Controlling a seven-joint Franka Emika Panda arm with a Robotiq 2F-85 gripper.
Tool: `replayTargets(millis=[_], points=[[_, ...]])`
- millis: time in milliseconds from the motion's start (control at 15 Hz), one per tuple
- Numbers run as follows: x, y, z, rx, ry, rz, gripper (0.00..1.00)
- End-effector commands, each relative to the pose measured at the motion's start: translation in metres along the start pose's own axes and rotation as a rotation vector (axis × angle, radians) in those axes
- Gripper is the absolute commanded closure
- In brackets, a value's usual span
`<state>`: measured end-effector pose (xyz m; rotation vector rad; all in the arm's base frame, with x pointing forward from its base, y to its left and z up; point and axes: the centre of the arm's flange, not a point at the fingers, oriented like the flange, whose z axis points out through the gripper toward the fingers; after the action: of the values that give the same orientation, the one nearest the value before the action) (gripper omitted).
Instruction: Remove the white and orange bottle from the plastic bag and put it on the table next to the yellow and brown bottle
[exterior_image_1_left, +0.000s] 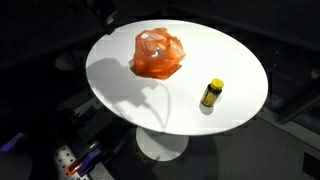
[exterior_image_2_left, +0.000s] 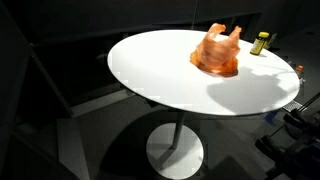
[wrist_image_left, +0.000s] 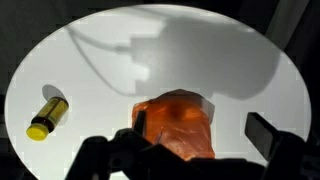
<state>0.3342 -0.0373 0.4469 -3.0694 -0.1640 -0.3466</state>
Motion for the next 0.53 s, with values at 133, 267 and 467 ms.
replayTargets(millis=[133,267,467], points=[[0.000,0.000,0.000,0.000,0.000,0.000,0.00],[0.000,0.000,0.000,0.000,0.000,0.000,0.00],[0.017,0.003,-0.010,0.014,0.001,0.026,0.00]])
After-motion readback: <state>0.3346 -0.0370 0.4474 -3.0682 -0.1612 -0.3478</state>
